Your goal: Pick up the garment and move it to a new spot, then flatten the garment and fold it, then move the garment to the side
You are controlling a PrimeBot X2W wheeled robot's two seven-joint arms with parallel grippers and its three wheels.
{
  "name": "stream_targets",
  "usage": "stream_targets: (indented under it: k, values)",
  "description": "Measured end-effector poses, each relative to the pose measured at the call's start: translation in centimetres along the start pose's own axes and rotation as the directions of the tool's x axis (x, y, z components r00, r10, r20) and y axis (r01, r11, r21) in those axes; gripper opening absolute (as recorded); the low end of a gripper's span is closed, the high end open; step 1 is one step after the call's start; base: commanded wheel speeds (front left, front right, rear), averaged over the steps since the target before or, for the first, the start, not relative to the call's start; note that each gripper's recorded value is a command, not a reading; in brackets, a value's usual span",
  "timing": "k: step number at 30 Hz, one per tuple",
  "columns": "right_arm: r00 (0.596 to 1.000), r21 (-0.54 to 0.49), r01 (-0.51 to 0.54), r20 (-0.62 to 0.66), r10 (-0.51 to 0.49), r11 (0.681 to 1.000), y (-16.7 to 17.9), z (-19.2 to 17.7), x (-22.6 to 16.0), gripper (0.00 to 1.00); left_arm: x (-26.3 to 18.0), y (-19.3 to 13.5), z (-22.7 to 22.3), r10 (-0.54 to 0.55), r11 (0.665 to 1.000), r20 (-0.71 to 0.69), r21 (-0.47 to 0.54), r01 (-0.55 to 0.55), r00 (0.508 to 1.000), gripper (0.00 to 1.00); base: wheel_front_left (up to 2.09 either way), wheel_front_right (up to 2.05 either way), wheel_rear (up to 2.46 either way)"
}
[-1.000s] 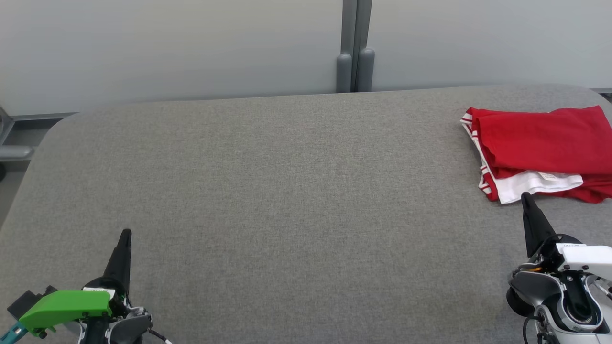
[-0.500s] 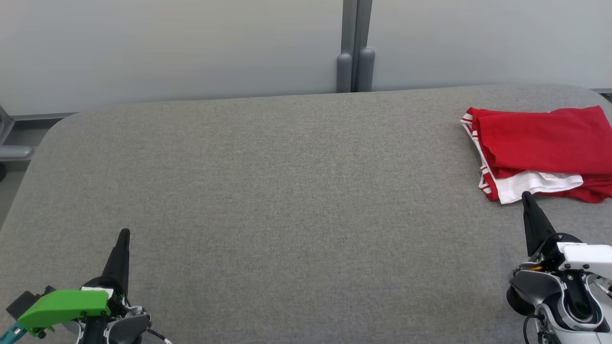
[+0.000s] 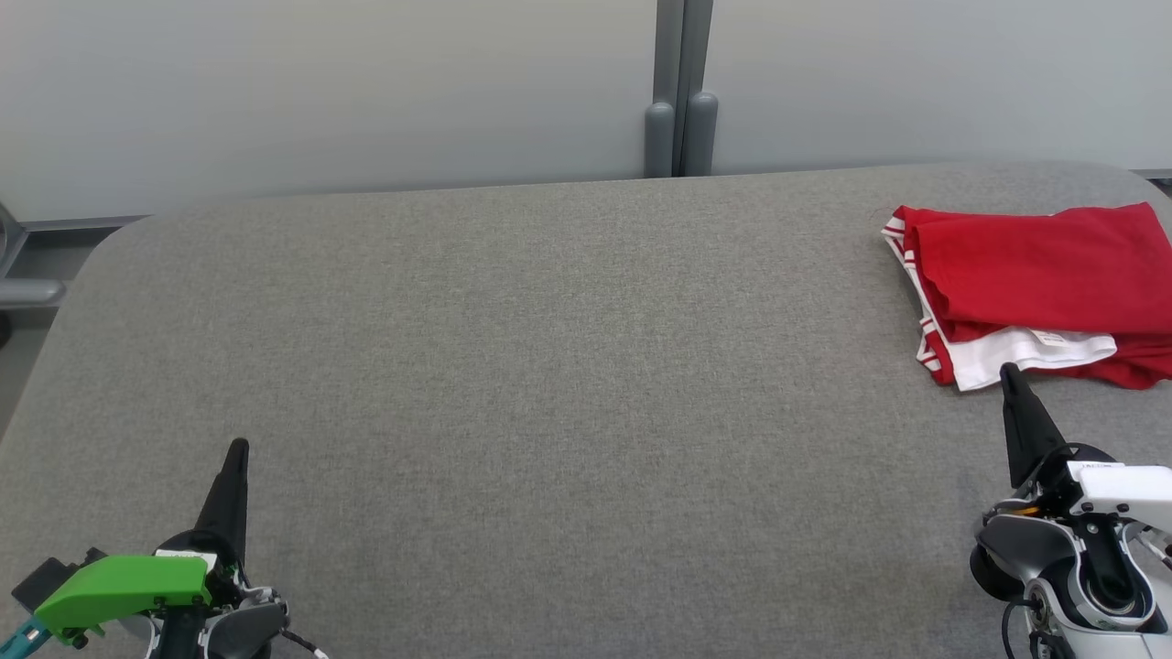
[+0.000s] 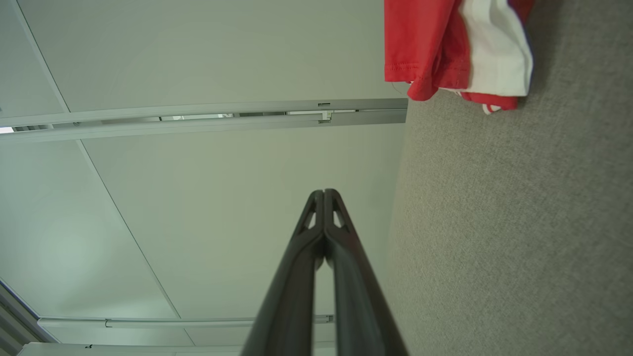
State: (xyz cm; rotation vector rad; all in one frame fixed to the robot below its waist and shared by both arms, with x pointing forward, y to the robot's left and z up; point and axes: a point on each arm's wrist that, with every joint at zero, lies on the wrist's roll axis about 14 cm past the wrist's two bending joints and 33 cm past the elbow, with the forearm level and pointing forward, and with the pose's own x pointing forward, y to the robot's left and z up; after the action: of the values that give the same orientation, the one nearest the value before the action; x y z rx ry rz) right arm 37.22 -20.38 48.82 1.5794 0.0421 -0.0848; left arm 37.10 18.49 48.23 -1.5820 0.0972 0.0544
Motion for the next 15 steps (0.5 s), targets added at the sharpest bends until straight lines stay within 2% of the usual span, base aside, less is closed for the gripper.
stream_targets:
  k: [15]
  values:
    - [1.0,0.001,0.004,0.002,-0.004,1.0,-0.12,0.07,-0.02,0.0,0.0,-0.06,0.04,-0.006,1.0,0.001,0.0,0.006,1.0,0.0,0.0,0.0,0.0]
